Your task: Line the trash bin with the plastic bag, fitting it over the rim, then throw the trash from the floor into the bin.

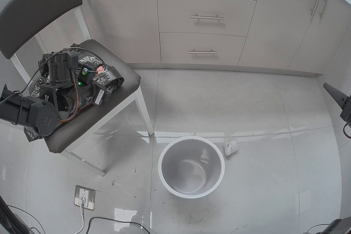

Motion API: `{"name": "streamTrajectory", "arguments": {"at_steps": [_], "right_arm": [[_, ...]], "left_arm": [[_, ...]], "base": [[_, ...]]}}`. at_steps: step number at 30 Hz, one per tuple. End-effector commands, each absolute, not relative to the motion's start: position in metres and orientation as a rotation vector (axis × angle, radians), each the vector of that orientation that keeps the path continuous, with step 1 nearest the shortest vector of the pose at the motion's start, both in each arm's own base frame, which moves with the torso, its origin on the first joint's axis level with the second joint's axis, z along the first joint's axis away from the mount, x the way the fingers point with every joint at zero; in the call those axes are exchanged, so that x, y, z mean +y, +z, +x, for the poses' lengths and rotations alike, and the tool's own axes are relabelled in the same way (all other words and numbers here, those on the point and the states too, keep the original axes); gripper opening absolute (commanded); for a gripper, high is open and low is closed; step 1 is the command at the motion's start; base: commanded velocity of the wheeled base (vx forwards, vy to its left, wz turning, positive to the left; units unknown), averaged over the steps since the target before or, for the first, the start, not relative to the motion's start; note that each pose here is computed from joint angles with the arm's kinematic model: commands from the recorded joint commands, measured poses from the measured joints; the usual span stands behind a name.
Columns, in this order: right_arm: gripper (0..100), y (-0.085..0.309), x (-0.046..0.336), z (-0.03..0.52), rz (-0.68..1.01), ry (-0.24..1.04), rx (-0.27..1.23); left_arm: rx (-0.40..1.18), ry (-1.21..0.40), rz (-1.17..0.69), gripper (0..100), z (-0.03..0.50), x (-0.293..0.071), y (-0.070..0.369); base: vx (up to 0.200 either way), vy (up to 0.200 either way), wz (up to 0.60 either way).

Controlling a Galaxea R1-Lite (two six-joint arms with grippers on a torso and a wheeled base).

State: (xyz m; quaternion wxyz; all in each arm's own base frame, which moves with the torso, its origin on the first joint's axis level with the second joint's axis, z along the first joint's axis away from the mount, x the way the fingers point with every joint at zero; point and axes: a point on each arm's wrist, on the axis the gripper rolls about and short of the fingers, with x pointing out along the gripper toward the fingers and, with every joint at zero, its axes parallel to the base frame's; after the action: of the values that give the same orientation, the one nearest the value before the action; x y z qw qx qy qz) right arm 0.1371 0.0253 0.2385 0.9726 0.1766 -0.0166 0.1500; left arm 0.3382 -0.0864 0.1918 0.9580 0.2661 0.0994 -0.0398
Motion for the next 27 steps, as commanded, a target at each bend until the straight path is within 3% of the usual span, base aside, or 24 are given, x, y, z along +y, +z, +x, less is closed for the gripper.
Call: {"name": "streamTrajectory", "arguments": {"at_steps": [1,27], "right_arm": [[0,0.24,0.025,0.135,0.356,0.305,-0.041],[0,0.239,0.025,0.134,0.356,0.305,-0.044]], "left_arm": [[0.183,-0.069,0.534,100,0.34,-0.086,0.196],[0.171,-0.047,0.53,100,0.37,-0.087,0.192]], "base": [[0.0,0.0,0.0],[0.0,0.0,0.0]]}}
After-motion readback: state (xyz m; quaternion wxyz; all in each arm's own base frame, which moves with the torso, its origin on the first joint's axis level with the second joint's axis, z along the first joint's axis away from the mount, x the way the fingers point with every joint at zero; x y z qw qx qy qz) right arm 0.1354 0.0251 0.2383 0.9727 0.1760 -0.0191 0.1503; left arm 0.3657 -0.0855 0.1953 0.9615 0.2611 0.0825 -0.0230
